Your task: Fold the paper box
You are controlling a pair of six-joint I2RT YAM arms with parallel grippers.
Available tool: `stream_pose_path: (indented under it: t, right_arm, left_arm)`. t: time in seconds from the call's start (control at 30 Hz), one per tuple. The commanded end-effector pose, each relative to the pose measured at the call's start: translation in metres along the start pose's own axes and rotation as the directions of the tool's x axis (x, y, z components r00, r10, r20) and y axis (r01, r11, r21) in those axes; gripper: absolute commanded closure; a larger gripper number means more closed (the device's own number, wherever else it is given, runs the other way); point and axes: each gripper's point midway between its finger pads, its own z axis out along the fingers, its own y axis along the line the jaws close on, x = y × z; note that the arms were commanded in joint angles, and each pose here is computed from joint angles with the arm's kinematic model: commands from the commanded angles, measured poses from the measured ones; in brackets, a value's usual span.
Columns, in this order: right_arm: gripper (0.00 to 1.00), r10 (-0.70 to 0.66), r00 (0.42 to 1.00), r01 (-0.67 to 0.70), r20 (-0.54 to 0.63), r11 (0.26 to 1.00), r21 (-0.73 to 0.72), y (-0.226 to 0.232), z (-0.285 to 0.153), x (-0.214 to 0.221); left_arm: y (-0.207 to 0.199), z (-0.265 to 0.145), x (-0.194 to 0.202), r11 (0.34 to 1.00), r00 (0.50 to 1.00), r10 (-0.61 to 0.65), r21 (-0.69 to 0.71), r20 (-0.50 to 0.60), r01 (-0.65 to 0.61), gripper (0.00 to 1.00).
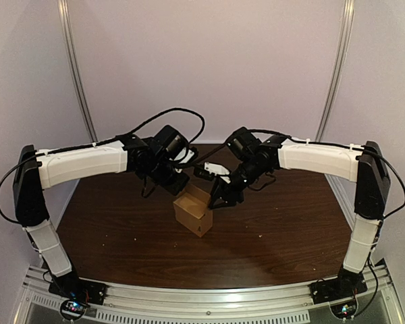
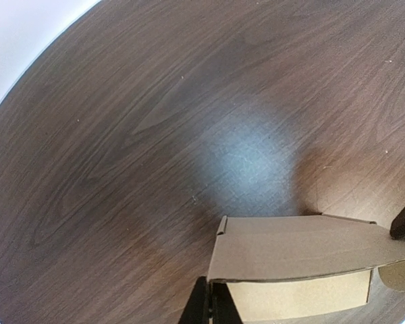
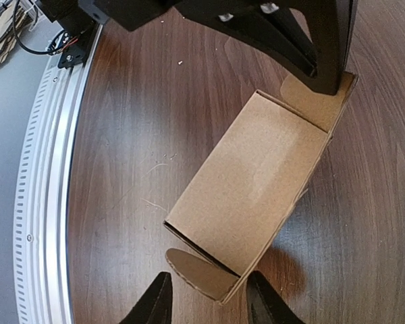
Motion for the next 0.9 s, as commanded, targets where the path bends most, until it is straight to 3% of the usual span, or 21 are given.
stream_pose_path:
  t: [0.0, 0.43, 0.87]
  right_arm:
    - [0.62, 0.017, 1.000, -0.017, -0.008, 0.999, 0.035, -0.011, 0.006, -0.003]
    - [0.65, 0.056, 0.998, -0.056, -0.007, 0.998, 0.043, -0.014, 0.006, -0.005]
    - [0.64, 0.004, 1.000, -0.004, -0.017, 1.000, -0.026, 0.002, 0.004, -0.001]
  left_arm:
    - [-0.001, 0.004, 0.000, 1.000, 1.000, -0.005, 0.019, -0.014, 0.005, 1.00]
    - [-0.003, 0.004, 0.003, 1.000, 1.000, 0.003, 0.027, -0.029, -0.003, 1.00]
    - [-0.001, 0.004, 0.007, 1.000, 0.999, 0.006, 0.020, -0.045, -0.005, 1.00]
